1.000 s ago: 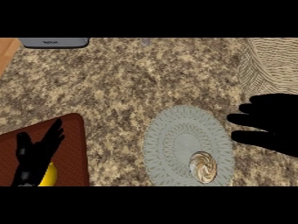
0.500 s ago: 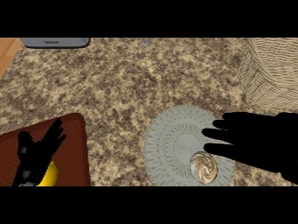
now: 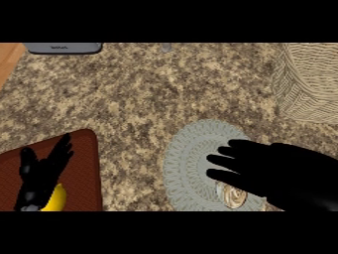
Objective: Pick the cupcake from the placemat and place it in the basket
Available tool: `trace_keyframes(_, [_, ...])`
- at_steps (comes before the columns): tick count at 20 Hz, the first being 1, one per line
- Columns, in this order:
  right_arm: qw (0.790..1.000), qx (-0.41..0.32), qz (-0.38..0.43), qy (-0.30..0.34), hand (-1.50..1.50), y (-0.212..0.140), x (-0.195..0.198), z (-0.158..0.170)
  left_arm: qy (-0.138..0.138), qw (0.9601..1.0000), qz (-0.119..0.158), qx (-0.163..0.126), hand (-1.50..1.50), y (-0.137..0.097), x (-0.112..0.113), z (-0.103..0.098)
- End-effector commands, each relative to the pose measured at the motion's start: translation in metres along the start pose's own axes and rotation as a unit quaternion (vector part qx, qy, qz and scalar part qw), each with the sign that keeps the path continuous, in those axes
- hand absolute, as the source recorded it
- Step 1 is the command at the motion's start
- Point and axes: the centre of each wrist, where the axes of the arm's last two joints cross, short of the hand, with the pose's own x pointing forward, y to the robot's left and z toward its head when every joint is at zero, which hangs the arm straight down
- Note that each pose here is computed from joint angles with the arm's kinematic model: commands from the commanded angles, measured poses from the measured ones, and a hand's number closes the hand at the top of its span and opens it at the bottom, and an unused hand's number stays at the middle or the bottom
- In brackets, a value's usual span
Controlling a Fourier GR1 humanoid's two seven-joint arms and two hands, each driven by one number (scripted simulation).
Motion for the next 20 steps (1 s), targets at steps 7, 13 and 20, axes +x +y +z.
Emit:
trace_keyframes(7, [1.000, 0.015, 0.000, 0.004, -1.50, 0.052, -0.022, -0.031, 0.050, 0.9987, 0.002, -0.004, 0.00, 0.009, -0.022, 0.009])
trace_keyframes(13, [1.000, 0.005, 0.009, 0.004, -1.50, 0.072, -0.039, -0.038, 0.047, 0.9988, 0.008, -0.003, 0.00, -0.017, -0.010, 0.012])
trace_keyframes(20, [1.000, -0.002, 0.007, -0.003, -1.50, 0.096, -0.035, -0.048, 0.048, 0.9988, -0.001, 0.008, 0.00, 0.003, -0.020, 0.006])
